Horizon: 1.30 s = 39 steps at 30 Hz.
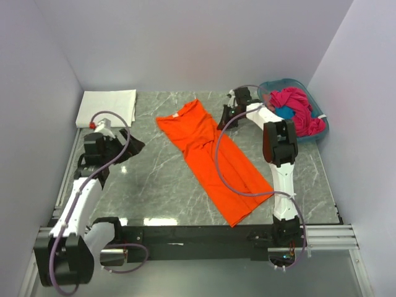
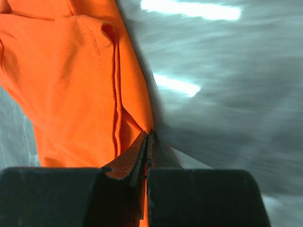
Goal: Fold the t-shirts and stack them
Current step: Fold the tshirt
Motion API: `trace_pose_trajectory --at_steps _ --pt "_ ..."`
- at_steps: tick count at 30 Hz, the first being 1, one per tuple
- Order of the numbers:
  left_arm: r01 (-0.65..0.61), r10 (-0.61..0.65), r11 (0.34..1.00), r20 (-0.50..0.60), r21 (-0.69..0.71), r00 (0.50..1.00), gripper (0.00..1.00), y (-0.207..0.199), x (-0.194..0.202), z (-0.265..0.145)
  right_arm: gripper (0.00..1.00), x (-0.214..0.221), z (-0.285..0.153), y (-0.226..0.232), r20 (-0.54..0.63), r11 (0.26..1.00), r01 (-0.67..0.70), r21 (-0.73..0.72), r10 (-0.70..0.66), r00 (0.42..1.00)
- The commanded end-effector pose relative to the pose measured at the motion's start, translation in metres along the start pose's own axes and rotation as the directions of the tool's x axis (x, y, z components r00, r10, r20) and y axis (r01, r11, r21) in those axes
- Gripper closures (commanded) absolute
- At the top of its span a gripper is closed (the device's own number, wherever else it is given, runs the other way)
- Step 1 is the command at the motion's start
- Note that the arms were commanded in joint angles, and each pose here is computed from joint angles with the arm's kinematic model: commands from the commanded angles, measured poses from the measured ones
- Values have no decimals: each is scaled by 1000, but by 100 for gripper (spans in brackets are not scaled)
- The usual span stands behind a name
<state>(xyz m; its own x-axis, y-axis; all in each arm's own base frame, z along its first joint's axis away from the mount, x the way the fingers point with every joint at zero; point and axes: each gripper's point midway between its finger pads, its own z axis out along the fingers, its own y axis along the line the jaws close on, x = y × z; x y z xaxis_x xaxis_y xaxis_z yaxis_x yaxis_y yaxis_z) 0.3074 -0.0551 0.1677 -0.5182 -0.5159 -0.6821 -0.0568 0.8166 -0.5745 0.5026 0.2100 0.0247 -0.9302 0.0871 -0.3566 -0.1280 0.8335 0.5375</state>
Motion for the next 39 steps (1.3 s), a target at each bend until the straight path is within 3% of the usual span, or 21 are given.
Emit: trace_pose_trajectory --at_steps 1,4,5,8,10,11,12,13,14,15,16,18,19,22,25,29,35,39 --pt "58 -55 990 -31 129 998 1 -38 2 22 100 -45 -30 -8 141 999 -27 33 22 990" --pt "95 -84 986 -87 134 993 3 -55 7 56 92 -51 -37 -15 138 1000 -9 25 5 990" --pt "111 -100 984 -83 138 992 5 -67 -2 66 76 -52 -40 -8 128 1000 17 -11 -15 992" --pt "184 -172 980 -136 79 976 14 -67 2 115 45 -47 -60 1 125 992 121 -40 -115 985" --pt "229 -220 973 -207 17 953 21 -54 24 150 36 -42 -75 6 126 971 235 -39 -229 965" --pt "246 -235 969 -205 30 950 24 -65 16 163 32 -36 -93 15 133 958 284 -43 -276 952" --pt "255 -245 967 -217 22 945 31 -66 19 174 30 -31 -103 18 133 944 326 -42 -318 939" --pt "264 -266 964 -260 -41 928 32 -51 38 193 29 -26 -112 22 141 922 384 -44 -375 916" --pt "261 -258 965 -247 -20 934 36 -64 27 205 27 -13 -132 30 155 908 416 -50 -405 901" --pt "258 -269 963 -264 -77 926 36 -51 42 222 27 -8 -143 35 172 893 448 -51 -434 884" --pt "254 -272 962 -274 -101 922 37 -49 46 229 24 -11 -173 52 246 854 519 -24 -498 832" --pt "230 -263 962 -280 -144 923 37 -45 50 250 22 14 -183 52 250 838 545 -25 -522 815" --pt "219 -254 964 -281 -151 925 39 -49 43 257 22 14 -208 66 309 808 589 -2 -559 769" --pt "201 -259 958 -312 -205 914 48 -34 57 276 22 34 -228 72 338 797 604 1 -568 750" --pt "176 -237 962 -316 -210 919 56 -33 54 291 22 52 -235 76 342 798 602 -34 -557 757" --pt "136 -214 959 -317 -249 924 77 -25 50 302 22 72 -235 79 337 805 588 -84 -532 776" --pt "83 -166 956 -288 -282 943 87 -9 20 311 22 82 -237 82 345 805 582 -116 -517 783" --pt "74 -155 961 -294 -268 943 88 1 10 322 22 89 -232 80 321 800 584 -139 -521 791"
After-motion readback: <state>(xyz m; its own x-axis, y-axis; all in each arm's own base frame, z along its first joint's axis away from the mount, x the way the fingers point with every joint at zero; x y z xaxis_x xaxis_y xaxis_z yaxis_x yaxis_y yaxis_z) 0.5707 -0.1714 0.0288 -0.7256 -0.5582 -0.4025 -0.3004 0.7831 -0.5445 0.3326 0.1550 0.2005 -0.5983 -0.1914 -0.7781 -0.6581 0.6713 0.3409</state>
